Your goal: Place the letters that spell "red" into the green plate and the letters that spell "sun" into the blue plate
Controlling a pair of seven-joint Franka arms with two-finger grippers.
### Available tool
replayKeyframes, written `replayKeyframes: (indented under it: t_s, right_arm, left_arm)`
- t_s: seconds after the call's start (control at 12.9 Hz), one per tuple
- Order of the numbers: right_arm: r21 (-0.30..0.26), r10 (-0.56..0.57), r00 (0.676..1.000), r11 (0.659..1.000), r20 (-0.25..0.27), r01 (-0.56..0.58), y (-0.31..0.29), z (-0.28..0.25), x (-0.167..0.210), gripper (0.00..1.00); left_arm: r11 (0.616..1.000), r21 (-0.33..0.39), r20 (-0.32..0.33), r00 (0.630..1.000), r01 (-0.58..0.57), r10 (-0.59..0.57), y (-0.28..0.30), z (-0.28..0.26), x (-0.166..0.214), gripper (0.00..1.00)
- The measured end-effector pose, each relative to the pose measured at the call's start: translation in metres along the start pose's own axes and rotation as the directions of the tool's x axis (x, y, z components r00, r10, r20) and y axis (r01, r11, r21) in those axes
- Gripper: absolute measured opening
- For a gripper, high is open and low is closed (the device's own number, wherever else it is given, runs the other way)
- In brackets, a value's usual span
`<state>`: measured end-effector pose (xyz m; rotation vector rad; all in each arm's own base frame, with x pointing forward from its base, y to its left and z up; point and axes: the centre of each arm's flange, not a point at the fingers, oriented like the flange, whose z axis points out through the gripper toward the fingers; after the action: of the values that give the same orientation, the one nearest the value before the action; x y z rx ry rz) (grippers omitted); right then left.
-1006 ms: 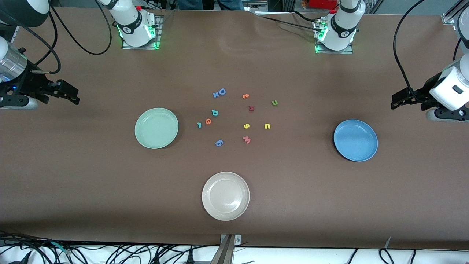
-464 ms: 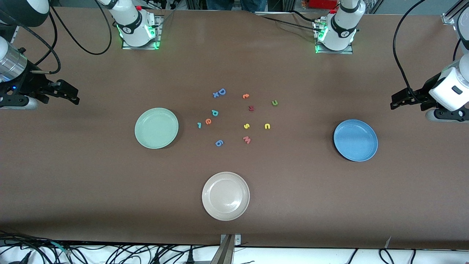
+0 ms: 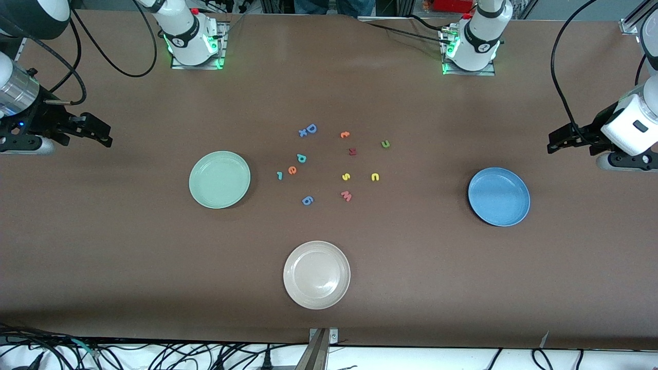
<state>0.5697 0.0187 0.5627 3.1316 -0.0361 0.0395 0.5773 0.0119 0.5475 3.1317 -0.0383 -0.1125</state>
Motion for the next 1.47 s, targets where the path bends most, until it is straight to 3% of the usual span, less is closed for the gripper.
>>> replayKeyframes:
  t_s: [1.08, 1.24, 1.47]
  right_arm:
    - [-0.001, -0.038, 0.998, 0.999, 0.045, 0.038, -0.023, 0.027, 0.008, 1.0]
    - [0.0, -0.052, 0.998, 0.999, 0.047, 0.052, -0.031, 0.028, 0.008, 1.0]
    - [0.0, -0.084, 0.995, 0.996, 0.052, 0.084, -0.05, 0.031, 0.006, 1.0]
  left_arm:
    - [1.0, 0.0, 0.005, 1.0, -0.01, 0.01, 0.007, 0.008, 0.005, 1.0]
    - [1.0, -0.002, 0.003, 1.0, -0.006, 0.006, 0.027, 0.024, 0.016, 1.0]
    - [1.0, -0.002, 0.008, 1.0, 0.021, -0.021, 0.102, 0.062, 0.033, 1.0]
